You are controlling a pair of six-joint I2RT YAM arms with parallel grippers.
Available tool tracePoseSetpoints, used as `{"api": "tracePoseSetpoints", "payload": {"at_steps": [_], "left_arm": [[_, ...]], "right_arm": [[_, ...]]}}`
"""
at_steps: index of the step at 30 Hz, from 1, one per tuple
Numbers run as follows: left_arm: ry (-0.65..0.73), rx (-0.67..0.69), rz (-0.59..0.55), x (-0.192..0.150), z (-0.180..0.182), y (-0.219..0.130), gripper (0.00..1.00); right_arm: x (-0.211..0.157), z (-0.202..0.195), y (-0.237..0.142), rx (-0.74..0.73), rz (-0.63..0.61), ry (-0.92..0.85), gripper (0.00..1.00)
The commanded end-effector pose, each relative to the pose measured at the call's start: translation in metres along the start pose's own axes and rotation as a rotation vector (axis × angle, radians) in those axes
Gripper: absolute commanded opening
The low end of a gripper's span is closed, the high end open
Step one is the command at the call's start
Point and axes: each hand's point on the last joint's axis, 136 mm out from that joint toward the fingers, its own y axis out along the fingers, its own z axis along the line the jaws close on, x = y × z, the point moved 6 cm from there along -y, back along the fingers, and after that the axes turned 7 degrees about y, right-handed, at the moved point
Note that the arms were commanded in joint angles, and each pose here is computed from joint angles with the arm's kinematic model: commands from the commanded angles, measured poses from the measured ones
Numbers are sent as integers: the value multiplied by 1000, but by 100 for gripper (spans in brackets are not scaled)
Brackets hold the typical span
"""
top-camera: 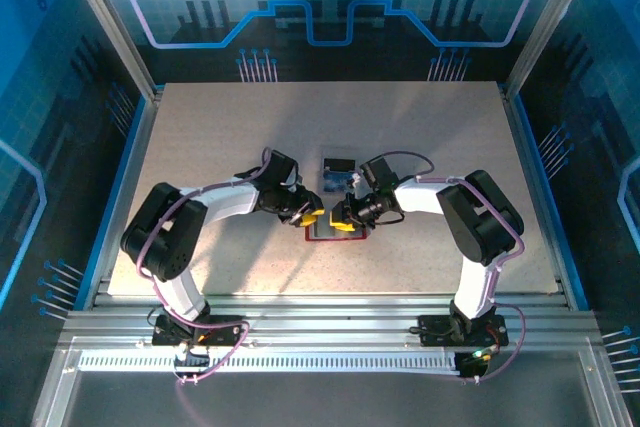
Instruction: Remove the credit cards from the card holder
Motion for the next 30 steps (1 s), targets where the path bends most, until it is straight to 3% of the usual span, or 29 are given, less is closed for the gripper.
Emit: {"api": "tracePoseSetpoints", "payload": {"at_steps": [1,24,30], "left_arm": [[3,10,27,-1,0,3,37],[8,16,49,-3,1,13,38],[28,-19,47,-3,-9,11,28]], "right_arm": [[-2,-6,-3,-2,7,35,27],[-5,-12,2,56,16,67,26],[-6,-12,2,66,17,73,26]]}}
